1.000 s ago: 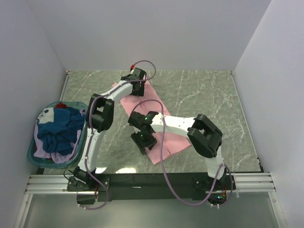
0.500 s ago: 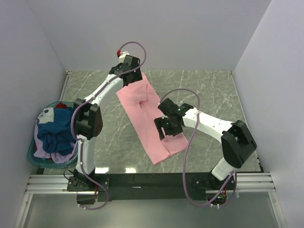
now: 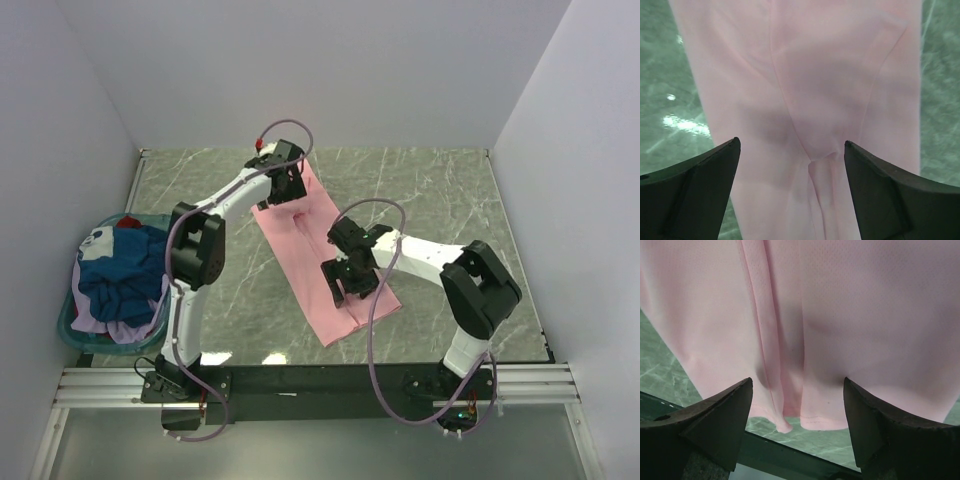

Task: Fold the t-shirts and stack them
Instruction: Fold the tshirt

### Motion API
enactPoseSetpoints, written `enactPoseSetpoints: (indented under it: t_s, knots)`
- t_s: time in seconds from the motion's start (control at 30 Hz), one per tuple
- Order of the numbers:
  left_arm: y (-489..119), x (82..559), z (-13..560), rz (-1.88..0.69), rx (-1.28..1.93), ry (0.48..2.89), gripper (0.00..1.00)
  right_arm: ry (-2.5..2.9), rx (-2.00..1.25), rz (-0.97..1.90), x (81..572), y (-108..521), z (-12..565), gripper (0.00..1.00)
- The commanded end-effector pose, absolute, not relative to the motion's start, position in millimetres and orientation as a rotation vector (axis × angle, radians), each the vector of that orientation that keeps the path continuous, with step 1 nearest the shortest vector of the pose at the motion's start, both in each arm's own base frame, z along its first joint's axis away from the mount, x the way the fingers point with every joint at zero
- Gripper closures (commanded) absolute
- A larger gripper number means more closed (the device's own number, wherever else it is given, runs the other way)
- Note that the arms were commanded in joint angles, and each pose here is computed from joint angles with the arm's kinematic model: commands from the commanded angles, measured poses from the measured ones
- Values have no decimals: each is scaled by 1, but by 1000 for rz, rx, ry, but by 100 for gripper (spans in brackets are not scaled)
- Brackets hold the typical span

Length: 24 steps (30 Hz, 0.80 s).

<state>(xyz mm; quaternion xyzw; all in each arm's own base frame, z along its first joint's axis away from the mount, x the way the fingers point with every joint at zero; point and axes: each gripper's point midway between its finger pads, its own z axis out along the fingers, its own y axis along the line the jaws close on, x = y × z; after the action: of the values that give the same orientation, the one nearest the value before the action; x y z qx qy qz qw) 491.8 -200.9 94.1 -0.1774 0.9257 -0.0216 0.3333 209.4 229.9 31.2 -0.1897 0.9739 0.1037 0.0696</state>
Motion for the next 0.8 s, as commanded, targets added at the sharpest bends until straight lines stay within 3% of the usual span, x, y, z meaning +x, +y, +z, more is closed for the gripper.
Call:
enactPoseSetpoints:
  t_s: [0.0,0.43,0.77]
  knots:
    - [-213,494,73,-75,-457,2468,10,2945,-592,334,205,237,28,20]
    - [-230,513,18,-68,-265,2551,8,3053,-725,441,166,284,20,21]
    - [-245,550,27,-114,-78,2437,0,3004,-708,488,192,320,35,21]
